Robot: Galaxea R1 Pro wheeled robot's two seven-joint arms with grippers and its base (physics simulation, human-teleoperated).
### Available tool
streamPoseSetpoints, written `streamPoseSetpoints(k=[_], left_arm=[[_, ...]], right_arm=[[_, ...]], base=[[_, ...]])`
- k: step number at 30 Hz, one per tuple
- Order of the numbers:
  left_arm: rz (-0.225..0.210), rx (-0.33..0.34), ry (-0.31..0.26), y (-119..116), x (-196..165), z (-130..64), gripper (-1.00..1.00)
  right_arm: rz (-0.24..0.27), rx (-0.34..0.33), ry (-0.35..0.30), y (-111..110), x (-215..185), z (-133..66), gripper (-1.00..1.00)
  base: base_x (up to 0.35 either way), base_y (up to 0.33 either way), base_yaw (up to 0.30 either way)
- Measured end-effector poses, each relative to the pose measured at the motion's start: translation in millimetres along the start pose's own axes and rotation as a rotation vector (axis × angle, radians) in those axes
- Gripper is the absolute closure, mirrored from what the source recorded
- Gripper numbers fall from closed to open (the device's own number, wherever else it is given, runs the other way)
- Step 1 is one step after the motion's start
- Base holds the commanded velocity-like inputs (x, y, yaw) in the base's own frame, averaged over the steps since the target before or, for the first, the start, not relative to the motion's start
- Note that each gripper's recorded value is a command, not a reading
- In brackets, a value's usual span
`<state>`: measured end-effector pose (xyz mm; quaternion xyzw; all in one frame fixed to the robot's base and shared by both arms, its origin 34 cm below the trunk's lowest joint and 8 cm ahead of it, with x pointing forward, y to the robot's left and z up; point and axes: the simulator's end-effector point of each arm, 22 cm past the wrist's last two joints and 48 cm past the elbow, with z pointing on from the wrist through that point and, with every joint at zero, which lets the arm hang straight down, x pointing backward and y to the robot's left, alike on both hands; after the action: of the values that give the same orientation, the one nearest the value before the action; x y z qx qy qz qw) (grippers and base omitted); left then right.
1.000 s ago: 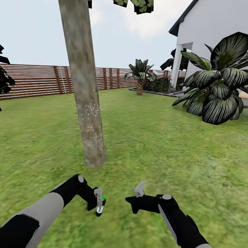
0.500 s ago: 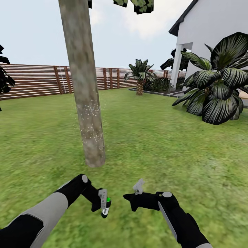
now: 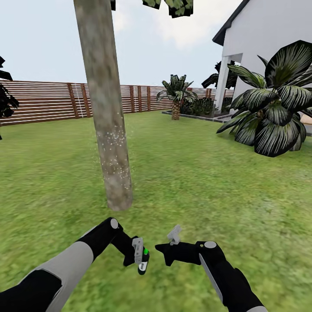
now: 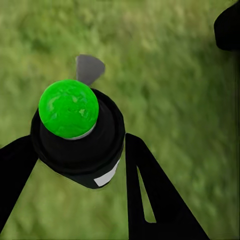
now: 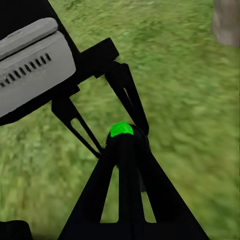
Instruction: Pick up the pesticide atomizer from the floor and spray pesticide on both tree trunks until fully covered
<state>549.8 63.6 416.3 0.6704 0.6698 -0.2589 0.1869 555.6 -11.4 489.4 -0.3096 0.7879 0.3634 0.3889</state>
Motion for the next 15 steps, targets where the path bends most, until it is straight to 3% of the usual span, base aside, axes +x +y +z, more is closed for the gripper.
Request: streamPoseSetpoints(k=[4,15], left_arm=[[0.045,0.023,-0.019,-4.4,-5.2,-2.1,1.0],[0.052,0.023,-0.025,-4.0,-6.8,-3.2,1.0]], right_arm=[[0.0,0.0,0.0,0.0,0.0,0.0,1.0],[0.0,0.0,0.0,0.0,0.0,0.0,1.0]], base=[[0.0,0.0,0.0],[0.0,0.0,0.0]])
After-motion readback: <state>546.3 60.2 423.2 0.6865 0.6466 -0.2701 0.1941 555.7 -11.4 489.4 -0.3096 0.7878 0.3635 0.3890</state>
